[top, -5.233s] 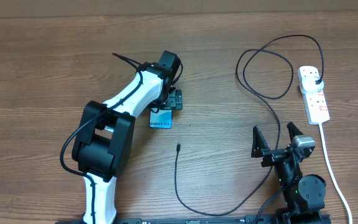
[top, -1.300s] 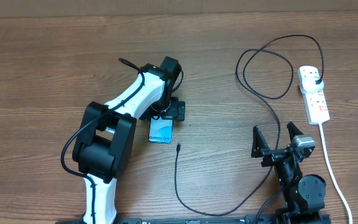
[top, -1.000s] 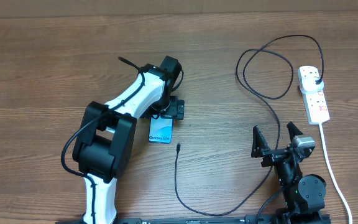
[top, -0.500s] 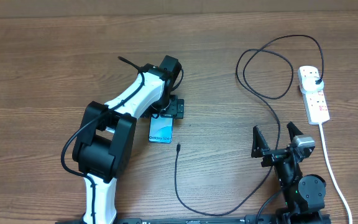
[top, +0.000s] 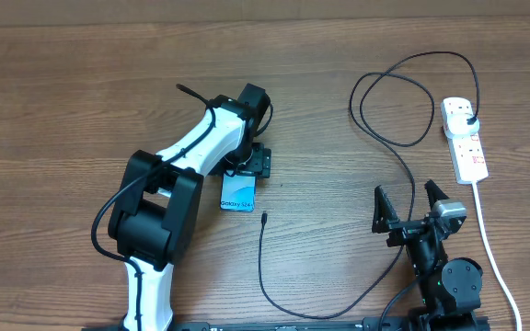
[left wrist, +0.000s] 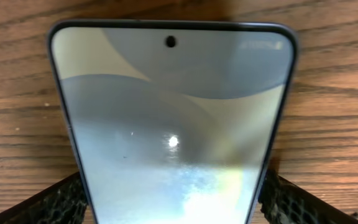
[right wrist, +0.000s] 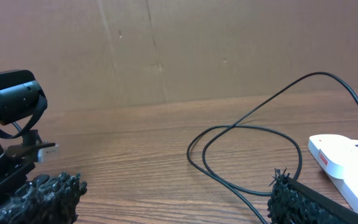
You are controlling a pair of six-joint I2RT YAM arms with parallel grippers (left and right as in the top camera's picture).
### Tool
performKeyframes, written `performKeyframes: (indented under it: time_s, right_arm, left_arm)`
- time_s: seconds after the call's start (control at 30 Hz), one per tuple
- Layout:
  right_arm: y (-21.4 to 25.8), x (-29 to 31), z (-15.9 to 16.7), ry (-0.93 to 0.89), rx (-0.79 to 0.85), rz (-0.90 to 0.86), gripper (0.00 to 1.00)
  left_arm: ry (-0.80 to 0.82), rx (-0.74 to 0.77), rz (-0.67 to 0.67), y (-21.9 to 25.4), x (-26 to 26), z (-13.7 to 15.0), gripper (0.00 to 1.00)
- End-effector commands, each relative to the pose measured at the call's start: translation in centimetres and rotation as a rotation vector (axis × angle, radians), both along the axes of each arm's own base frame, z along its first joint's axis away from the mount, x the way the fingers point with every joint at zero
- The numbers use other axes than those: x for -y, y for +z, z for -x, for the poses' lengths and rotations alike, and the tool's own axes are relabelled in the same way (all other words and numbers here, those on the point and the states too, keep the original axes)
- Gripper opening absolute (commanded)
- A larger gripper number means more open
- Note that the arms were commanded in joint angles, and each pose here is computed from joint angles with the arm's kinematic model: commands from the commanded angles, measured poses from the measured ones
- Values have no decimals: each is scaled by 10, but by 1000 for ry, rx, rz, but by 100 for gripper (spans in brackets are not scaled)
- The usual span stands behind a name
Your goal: Plug charger to phone and switch on socket
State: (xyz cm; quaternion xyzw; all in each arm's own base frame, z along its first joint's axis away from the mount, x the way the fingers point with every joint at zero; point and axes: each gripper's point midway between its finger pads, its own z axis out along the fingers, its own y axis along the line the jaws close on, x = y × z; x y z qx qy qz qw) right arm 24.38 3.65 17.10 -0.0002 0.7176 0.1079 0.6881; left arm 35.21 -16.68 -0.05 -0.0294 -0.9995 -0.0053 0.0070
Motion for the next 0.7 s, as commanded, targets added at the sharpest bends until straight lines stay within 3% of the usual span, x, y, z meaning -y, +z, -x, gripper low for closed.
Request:
performKeyframes:
  time_s: [0.0,0.23,0.47,0.57,0.67]
  right_arm:
    - [-2,-1,0,4,6,3,100]
    - [-2,-1,0,4,6,3,100]
    - [-2,-1,0,4,6,3,100]
    - [-2,-1,0,4,6,3,100]
    - [-2,-1,0,4,6,3,100]
  left_arm:
    - [-29,-24,-15,-11,3,11,92]
    - [-31,-10,-12,-19,5,12,99]
    - [-31,-6,-11,-20,5,11,92]
    - [-32,-7,-9,-20,5,11,100]
    - [-33,-11,-9,-20,5,12,100]
